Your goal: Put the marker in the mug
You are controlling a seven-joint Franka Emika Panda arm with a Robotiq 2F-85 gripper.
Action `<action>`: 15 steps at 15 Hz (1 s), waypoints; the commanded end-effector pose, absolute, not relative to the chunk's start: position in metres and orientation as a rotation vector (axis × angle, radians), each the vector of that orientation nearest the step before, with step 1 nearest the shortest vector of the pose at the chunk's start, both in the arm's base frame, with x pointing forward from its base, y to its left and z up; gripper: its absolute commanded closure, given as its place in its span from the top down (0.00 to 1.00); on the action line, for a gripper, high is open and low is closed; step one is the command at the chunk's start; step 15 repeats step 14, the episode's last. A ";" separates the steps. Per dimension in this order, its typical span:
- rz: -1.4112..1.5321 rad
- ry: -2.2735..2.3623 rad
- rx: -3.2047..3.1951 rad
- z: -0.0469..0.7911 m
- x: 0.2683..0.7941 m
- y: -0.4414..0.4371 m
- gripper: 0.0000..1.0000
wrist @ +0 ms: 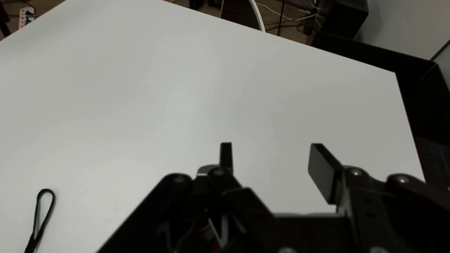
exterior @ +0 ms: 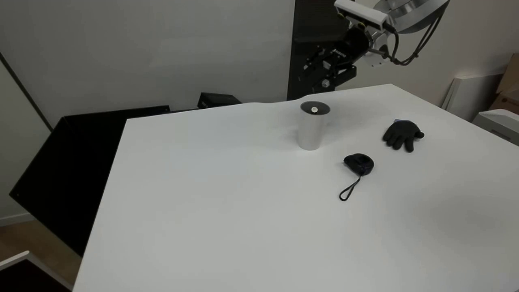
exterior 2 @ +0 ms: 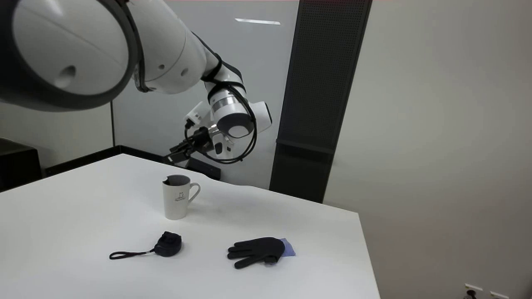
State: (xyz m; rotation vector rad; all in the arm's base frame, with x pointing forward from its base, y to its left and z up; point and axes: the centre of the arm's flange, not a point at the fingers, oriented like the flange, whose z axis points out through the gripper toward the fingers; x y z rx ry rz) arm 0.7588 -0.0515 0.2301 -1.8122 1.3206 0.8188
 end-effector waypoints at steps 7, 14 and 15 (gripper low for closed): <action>0.345 1.278 -2.146 0.304 0.773 -0.015 1.00; 0.137 1.203 -2.227 0.310 0.798 -0.012 1.00; 0.137 1.203 -2.227 0.310 0.798 -0.012 1.00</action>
